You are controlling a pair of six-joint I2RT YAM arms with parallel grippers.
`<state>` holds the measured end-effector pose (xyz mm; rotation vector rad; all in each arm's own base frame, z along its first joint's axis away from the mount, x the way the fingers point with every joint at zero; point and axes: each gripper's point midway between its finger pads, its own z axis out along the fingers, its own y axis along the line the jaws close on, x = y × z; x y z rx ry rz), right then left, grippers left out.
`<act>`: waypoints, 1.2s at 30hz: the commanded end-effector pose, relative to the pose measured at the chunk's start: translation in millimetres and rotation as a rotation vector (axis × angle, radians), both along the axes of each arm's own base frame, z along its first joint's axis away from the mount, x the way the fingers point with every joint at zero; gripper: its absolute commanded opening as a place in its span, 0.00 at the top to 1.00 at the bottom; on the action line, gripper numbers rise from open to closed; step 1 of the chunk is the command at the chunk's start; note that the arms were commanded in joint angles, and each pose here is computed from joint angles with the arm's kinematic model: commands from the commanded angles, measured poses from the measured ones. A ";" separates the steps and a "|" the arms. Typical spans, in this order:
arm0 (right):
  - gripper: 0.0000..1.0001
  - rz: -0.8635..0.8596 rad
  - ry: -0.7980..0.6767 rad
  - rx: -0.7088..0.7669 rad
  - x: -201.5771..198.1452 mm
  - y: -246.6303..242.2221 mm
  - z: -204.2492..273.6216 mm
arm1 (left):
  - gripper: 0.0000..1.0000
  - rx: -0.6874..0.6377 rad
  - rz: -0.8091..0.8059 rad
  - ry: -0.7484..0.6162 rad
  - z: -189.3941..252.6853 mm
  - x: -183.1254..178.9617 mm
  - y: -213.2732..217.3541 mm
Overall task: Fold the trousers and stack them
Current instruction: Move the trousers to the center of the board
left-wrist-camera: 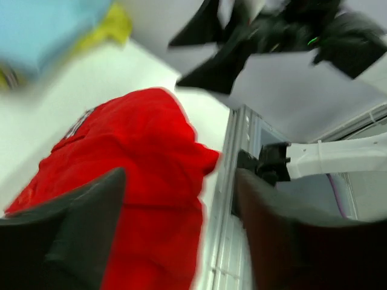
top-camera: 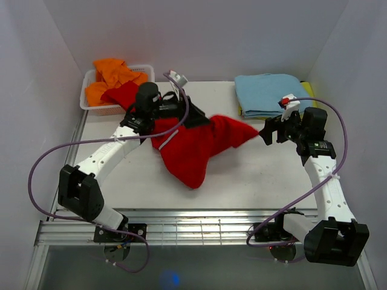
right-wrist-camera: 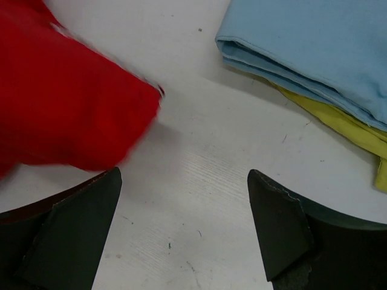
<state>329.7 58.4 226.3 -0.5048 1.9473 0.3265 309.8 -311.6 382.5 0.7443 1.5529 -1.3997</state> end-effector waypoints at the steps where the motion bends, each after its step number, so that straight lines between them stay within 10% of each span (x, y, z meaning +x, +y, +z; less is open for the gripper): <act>1: 0.10 0.008 0.011 -0.042 -0.4 -6.6 10.5 | 0.05 0.187 0.092 -0.027 -75.3 3.6 4.8; 10: 0.10 0.214 0.179 0.059 -12.5 31.3 -2.2 | 0.02 0.319 0.348 -0.140 -10.6 75.9 90.9; 17: 0.10 0.411 0.306 -0.077 -16.8 74.5 -32.3 | 0.02 0.837 0.205 -0.278 -120.1 81.6 169.0; 20: 0.10 0.505 0.284 -0.133 -16.3 97.3 -21.0 | 0.04 0.973 0.106 -0.428 -158.9 72.8 200.7; 25: 0.10 0.613 0.256 -0.320 -15.5 119.7 -30.8 | 0.04 1.082 -0.046 -1.088 -179.7 71.9 228.7; 36: 0.10 0.720 0.294 -0.567 -20.3 127.0 -100.3 | 0.02 1.118 -0.059 -1.533 -238.8 116.3 233.4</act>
